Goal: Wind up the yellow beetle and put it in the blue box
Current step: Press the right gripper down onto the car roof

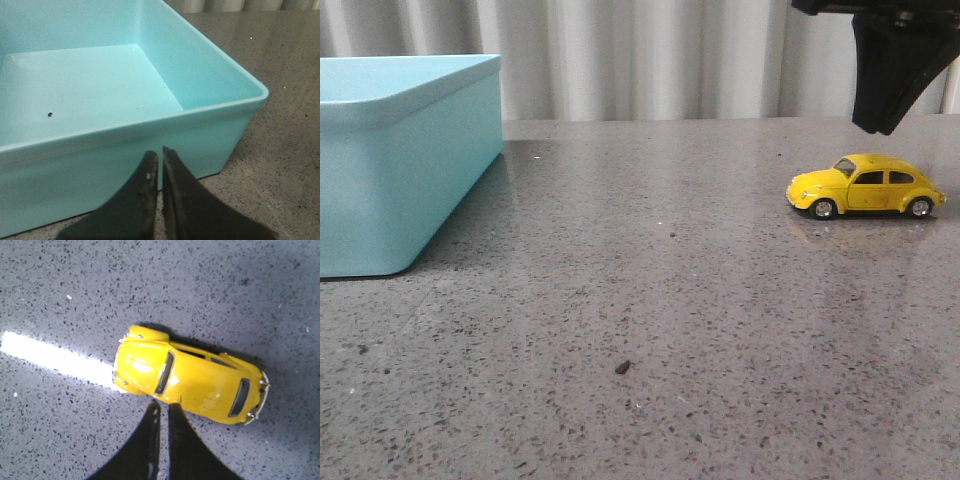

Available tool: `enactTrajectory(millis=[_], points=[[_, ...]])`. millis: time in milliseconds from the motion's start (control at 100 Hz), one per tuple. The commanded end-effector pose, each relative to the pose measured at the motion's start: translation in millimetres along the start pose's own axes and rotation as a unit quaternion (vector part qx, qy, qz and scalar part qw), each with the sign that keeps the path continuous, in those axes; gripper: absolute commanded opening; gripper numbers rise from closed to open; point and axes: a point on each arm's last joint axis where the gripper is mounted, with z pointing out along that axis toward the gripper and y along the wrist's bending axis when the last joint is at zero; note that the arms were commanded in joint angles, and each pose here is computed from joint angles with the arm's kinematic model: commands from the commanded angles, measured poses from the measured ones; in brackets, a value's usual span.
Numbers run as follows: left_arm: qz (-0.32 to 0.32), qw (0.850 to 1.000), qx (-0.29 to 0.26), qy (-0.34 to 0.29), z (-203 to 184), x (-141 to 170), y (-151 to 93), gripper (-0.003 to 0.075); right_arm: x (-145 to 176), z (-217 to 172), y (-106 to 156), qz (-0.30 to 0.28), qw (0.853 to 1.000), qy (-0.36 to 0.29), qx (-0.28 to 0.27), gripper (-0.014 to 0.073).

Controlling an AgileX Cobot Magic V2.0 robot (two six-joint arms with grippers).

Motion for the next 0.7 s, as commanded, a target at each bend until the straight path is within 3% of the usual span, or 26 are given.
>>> enactTrajectory(millis=[0, 690], points=[[-0.002, 0.999, -0.001, -0.042, -0.9, -14.4, -0.9, -0.0021, -6.7, -16.2, 1.5, -0.004, 0.999, -0.044, 0.001, -0.0041], [-0.002, 0.999, -0.001, -0.042, -0.9, -14.4, -0.9, -0.0021, -10.1, -5.7, -10.6, 0.001, 0.999, -0.04, 0.021, -0.0041]])
